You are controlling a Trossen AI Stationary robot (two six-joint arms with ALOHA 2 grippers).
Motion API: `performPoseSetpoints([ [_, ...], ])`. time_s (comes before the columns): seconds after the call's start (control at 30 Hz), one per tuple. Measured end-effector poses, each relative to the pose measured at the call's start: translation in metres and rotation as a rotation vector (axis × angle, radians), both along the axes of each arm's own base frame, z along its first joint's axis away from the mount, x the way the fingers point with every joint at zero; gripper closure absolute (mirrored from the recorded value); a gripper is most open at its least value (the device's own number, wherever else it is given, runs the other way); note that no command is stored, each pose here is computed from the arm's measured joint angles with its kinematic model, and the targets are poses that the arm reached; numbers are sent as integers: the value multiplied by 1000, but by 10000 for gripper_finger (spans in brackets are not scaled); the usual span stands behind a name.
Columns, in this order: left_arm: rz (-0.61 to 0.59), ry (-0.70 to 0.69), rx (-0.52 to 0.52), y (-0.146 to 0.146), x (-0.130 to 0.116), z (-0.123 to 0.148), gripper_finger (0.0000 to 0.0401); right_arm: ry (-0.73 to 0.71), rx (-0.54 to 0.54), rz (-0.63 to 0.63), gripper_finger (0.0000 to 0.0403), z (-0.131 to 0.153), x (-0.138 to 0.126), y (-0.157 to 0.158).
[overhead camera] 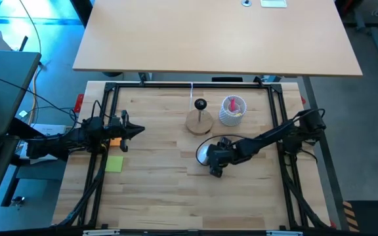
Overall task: Screw lightbulb
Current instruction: Insert the white lightbulb into the brown lamp
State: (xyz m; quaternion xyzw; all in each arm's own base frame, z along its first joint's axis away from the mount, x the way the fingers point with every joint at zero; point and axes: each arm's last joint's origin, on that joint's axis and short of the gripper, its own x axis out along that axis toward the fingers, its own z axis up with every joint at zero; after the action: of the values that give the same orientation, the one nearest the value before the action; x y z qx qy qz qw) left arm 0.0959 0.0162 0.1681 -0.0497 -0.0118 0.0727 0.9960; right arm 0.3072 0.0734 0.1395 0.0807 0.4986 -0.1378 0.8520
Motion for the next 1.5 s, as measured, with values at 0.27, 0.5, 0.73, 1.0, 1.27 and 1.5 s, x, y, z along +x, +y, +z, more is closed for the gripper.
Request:
performPoseSetpoints([
  [0.27, 1, 0, 0, 0, 0, 0, 384, -40, 32, -52, 181, -11, 12, -10],
  [0.5, 0, 0, 0, 0, 0, 0, 384, -177, 30, -22, 260, -2, 23, -9],
  [0.73, 0, 0, 0, 0, 0, 0, 384, -475, -58, 76, 265, 50, 31, -16],
  [1.0, 0, -28, 5, 0, 0, 3, 384, -707, -20, 95, 269, 58, 11, -28],
  [1.27, 10, -95, -199, 1, 0, 6, 384, -370, 138, 9, 271, -1, -22, 16],
  [1.5, 17, -85, -207, 1, 0, 5, 384, -193, 218, 24, 270, -22, -33, 29],
])
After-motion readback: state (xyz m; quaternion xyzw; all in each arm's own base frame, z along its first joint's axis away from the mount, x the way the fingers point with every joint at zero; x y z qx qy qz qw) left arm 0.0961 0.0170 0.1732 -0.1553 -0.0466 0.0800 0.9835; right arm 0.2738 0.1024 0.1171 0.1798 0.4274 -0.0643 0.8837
